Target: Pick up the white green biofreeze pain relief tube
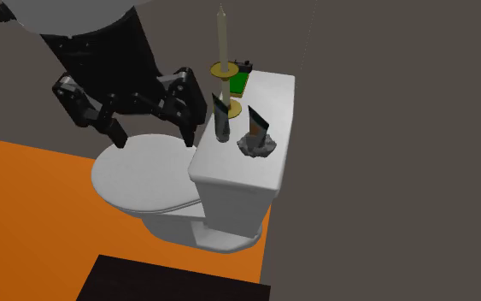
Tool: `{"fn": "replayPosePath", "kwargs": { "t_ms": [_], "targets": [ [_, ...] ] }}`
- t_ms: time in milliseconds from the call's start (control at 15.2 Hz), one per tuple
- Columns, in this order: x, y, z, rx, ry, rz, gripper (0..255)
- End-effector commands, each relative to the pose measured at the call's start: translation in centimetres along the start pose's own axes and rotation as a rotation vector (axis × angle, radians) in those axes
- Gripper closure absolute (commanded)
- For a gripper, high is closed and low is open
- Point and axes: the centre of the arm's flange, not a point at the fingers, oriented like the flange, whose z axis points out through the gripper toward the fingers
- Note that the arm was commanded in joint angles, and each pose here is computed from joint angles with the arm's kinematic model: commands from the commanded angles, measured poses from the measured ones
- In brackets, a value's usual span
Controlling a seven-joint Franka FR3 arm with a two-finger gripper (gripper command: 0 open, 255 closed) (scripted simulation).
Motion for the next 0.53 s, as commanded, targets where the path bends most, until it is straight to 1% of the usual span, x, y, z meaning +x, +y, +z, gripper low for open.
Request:
{"fn": "replayPosePath", "kwargs": {
  "t_ms": [0, 462],
  "targets": [
    [0.0, 0.0, 0.0, 0.000, 0.000, 0.000, 0],
    [8.4, 3.2, 4.0, 0.030, -0.035, -0.072, 0]
  ]
}}
